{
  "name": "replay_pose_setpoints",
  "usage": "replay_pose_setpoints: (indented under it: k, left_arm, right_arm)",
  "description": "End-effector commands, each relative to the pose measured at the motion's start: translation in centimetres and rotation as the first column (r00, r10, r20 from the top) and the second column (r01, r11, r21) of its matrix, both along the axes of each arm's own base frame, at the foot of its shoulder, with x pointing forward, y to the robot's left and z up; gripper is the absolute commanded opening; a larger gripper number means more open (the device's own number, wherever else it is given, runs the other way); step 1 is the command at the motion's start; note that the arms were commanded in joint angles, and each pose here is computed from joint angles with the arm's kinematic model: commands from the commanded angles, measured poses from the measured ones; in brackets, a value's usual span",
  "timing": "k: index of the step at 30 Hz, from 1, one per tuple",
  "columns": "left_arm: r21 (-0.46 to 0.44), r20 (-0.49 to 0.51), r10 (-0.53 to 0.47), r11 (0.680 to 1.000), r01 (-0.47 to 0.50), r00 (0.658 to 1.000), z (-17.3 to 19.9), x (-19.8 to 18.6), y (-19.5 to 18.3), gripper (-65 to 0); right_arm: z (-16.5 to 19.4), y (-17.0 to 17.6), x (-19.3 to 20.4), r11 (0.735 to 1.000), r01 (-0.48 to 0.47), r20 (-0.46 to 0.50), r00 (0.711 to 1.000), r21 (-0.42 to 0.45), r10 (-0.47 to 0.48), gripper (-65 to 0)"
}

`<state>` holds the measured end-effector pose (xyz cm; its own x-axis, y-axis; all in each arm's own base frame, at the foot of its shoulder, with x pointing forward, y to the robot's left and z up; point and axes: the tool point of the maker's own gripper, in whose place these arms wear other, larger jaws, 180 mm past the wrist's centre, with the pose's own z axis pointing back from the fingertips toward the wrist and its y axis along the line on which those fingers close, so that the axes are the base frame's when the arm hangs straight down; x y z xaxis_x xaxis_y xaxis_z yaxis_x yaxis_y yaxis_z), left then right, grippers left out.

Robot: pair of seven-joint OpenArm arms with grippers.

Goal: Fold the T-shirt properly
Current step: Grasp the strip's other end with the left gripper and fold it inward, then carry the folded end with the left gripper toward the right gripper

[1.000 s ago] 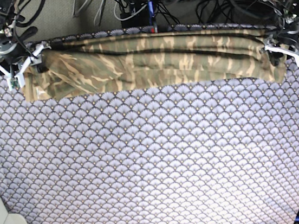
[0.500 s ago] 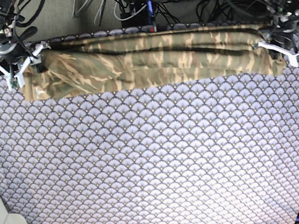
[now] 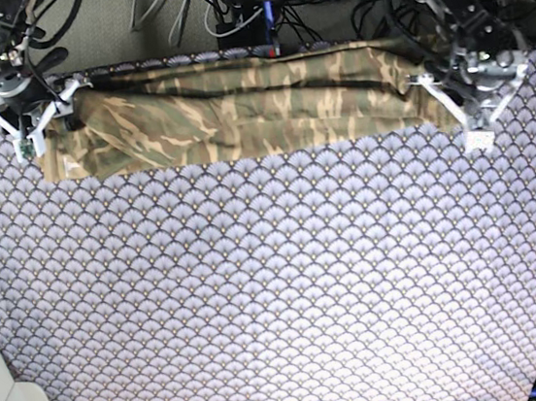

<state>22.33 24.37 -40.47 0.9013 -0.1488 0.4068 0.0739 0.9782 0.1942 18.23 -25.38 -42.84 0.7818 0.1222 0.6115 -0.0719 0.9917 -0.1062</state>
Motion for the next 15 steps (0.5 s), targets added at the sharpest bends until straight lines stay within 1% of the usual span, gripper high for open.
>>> replay_pose_setpoints:
  k: [1,5,9,13,15]
  left_arm:
    - [0.004,0.041,-0.03,1.0,0.029,0.999,1.1,1.4,-0.6,-64.5]
    - [0.014,0.028,-0.124,0.992,0.124,0.992,1.8,2.3,-3.4,-64.5]
    - [0.01,0.042,-0.17,0.985,0.17,0.985,2.7,2.5,-5.6,-64.5]
    - [0.035,0.073,-0.171,0.985,0.169,0.983,3.9,2.4,-5.4,-64.5]
    - [0.039,0.085,-0.148,0.989,0.146,0.985,4.2,2.2,-4.7,-64.5]
  right_arm:
    - [-0.5,-0.3,-0.7,1.0,-0.006,-0.05,0.999,-0.023,0.005,-37.2]
    - [-0.5,-0.3,-0.7,1.0,-0.006,-0.051,0.999,-0.023,0.005,-37.2]
    - [-0.6,-0.3,-0.8,1.0,-0.006,-0.056,0.998,-0.023,0.004,-37.1]
    - [-0.4,-0.4,-0.2,1.0,-0.004,-0.045,0.999,-0.025,0.003,-37.1]
    - [-0.4,-0.6,-0.3,0.999,-0.008,-0.056,0.998,-0.043,0.005,-37.1]
